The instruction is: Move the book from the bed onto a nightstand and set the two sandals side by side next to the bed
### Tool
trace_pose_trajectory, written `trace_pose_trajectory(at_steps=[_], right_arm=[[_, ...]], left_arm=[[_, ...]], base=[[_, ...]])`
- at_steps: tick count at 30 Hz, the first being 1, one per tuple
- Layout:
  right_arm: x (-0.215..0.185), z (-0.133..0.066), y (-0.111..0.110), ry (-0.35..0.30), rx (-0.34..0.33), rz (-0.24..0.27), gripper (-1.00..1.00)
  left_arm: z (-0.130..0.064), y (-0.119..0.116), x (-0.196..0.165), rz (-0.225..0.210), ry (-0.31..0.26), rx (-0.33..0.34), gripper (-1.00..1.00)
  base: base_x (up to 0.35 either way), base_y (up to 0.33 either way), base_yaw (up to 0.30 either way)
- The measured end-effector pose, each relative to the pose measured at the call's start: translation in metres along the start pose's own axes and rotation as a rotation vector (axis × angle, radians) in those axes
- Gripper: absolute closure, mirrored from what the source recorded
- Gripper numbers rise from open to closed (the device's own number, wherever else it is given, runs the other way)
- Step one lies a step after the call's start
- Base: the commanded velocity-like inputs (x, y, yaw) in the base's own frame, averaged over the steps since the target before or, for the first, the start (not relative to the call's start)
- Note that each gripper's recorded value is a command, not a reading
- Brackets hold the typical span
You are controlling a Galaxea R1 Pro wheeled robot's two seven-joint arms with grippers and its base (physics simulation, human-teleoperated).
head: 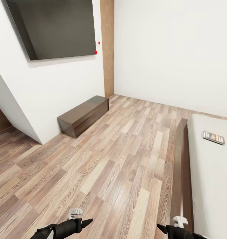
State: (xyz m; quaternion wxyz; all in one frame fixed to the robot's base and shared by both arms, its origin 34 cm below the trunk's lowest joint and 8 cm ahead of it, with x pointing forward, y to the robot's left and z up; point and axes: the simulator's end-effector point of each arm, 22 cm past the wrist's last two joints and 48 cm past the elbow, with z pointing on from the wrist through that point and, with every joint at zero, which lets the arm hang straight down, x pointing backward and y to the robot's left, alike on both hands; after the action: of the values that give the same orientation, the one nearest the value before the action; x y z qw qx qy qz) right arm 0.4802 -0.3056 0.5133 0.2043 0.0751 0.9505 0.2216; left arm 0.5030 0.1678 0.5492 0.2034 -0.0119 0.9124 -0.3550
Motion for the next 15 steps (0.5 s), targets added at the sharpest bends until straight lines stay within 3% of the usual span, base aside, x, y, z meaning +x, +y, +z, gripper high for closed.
trace_pose_trajectory(at_steps=[15], right_arm=[[-0.0055, -0.0013, 0.0015, -0.014, -0.001, -0.009, -1.00]], left_arm=[[-0.0012, -0.0020, -0.0035, 0.004, -0.007, 0.002, -1.00]], base=[[0.000, 0.000, 0.000]])
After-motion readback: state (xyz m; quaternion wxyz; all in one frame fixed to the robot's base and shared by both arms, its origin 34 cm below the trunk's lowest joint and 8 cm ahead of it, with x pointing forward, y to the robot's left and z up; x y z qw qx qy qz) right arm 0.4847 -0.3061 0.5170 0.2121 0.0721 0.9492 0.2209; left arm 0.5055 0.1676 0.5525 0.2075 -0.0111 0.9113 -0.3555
